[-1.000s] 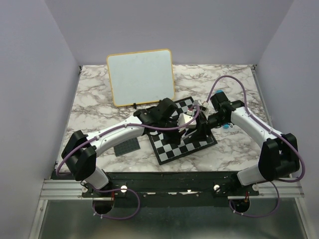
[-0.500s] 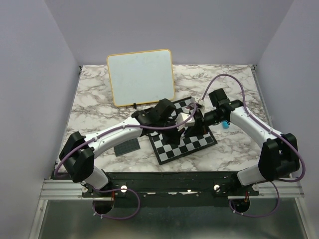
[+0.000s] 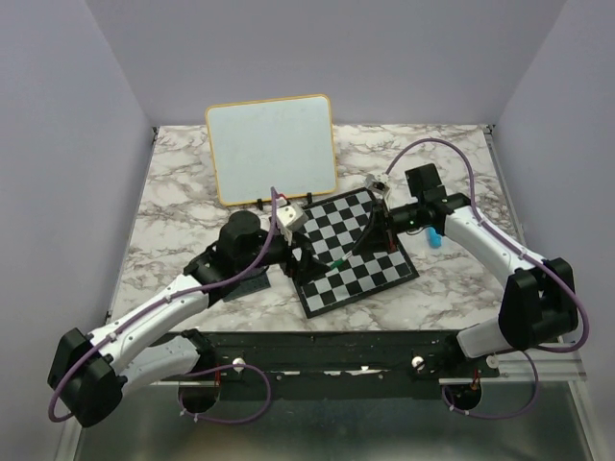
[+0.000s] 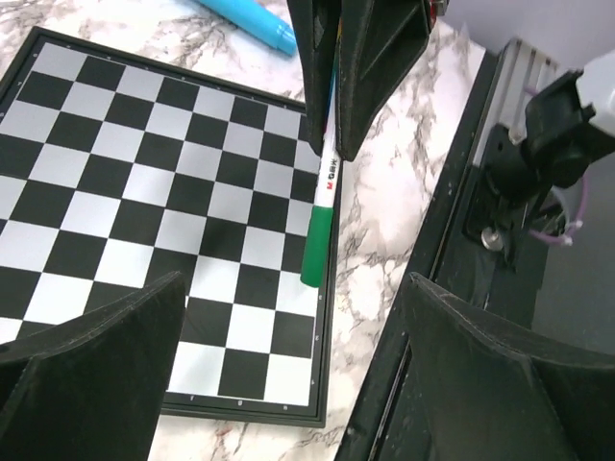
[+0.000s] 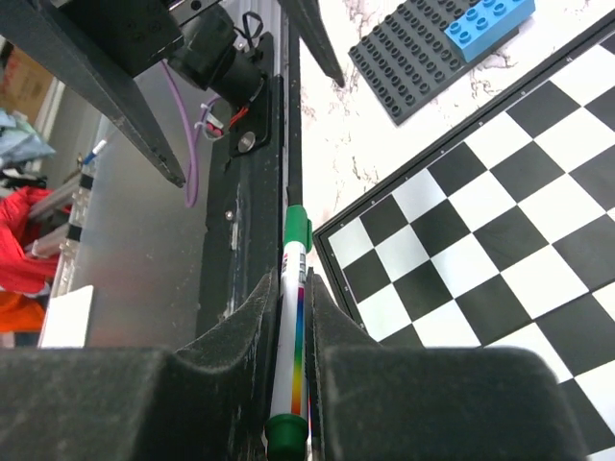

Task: Write a sentence on the whiteboard
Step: Open the pen cap from the whiteboard marker.

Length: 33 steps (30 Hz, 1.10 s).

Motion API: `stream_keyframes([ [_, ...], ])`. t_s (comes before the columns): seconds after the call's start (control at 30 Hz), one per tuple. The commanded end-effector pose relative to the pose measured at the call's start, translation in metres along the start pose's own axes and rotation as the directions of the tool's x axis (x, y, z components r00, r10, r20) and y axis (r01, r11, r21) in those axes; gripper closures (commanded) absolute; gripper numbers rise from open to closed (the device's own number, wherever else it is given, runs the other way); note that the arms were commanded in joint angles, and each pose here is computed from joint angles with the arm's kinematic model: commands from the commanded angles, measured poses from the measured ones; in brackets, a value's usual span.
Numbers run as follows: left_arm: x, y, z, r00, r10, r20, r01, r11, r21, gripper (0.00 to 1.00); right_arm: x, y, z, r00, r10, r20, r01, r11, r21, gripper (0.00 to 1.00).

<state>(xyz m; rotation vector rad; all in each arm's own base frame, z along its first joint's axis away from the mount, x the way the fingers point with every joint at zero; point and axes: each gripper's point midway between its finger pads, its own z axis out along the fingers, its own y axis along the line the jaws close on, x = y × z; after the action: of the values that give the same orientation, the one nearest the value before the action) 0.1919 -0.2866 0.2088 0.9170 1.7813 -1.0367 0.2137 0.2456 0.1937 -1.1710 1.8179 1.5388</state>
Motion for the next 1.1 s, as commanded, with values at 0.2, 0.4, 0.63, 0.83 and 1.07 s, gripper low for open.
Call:
stream_keyframes([
  [0.2,-0.018,0.011,0.015,0.976,-0.151,0.155,0.152,0.988,0.006,0.03,-0.019,-0.017,-0.013,0.953,0.274,0.127,-0.285,0.956,0.073,1.0],
  [0.4,-0.02,0.012,0.03,0.984,-0.127,0.121,0.123,0.992,0.037,0.13,-0.021,-0.017,-0.014,0.943,0.303,0.141,-0.312,0.948,0.053,0.99],
  [0.63,-0.021,0.013,0.043,0.994,-0.091,0.069,0.086,0.994,0.065,0.22,-0.021,-0.015,-0.013,0.944,0.301,0.135,-0.308,0.951,0.031,1.0],
  [0.83,-0.013,-0.001,0.051,0.999,-0.052,0.015,0.049,0.988,0.146,0.31,-0.02,-0.016,-0.013,0.945,0.297,0.135,-0.303,0.952,0.031,1.0],
  [1.07,-0.003,-0.004,0.055,0.999,-0.027,-0.041,0.033,0.986,0.164,0.48,-0.02,-0.015,-0.013,0.946,0.295,0.133,-0.301,0.953,0.026,0.99],
])
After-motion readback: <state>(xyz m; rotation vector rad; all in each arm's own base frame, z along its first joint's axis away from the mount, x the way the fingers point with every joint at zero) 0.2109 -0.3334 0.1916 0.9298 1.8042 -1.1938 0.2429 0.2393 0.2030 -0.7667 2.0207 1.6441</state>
